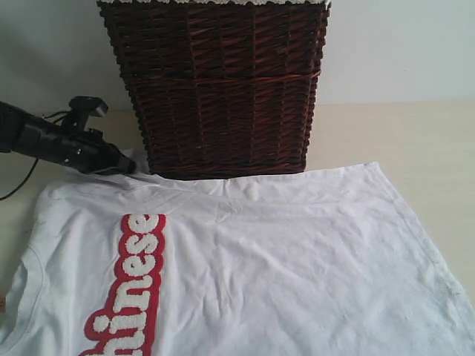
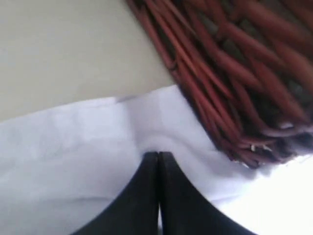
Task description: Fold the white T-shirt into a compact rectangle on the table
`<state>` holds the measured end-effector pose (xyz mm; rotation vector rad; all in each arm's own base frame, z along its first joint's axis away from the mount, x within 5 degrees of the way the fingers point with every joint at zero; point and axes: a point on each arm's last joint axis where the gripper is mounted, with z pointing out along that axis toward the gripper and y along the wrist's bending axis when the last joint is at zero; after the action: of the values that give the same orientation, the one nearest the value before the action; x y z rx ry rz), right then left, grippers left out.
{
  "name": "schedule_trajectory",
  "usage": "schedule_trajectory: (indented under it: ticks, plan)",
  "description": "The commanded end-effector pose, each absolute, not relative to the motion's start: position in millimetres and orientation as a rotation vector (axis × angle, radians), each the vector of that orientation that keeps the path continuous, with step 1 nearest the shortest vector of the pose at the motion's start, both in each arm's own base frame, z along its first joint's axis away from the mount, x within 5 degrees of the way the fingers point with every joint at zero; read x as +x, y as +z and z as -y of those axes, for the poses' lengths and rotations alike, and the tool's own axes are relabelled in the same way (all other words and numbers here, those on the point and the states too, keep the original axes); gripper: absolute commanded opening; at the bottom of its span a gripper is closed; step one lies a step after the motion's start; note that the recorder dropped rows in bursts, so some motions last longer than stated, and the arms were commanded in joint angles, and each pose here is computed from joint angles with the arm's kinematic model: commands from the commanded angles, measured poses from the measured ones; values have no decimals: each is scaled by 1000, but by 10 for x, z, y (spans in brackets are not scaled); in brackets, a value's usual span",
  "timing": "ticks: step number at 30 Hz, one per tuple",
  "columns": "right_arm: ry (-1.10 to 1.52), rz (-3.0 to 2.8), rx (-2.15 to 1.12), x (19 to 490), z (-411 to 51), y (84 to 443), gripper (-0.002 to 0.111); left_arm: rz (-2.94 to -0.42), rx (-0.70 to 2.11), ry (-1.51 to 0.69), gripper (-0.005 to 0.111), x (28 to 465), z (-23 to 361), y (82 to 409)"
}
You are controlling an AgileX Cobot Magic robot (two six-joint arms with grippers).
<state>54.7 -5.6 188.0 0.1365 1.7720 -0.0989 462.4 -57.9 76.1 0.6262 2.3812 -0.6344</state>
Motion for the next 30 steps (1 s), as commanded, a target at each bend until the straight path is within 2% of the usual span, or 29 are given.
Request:
schedule_trajectory:
  ticks: [1, 4, 14, 18, 22, 27, 30]
  plan:
    - [-107, -1762, 132, 546, 58, 1877, 0, -2455, 484, -505, 0, 4665, 482, 676]
    - [-107, -1762, 132, 546, 58, 1877, 0, -2445, 381, -394, 0, 4736, 403, 684]
    - [-107, -1762, 132, 546, 58, 1877, 0, -2368, 528, -319, 0, 4891, 379, 764]
    - [-107, -1762, 132, 546, 58, 1877, 0, -2319, 551, -363, 0, 4979, 403, 944]
    - [-107, -1762, 132, 546, 58, 1877, 0, -2311, 514, -534, 0, 4949, 384, 1239]
    - [-107, -1762, 132, 546, 58, 1877, 0, -2330, 504, -672, 0, 4806, 162, 1489]
    - [-107, -1762, 132, 546, 58, 1877, 0, -2359, 581, -650, 0, 4662, -29, 1610]
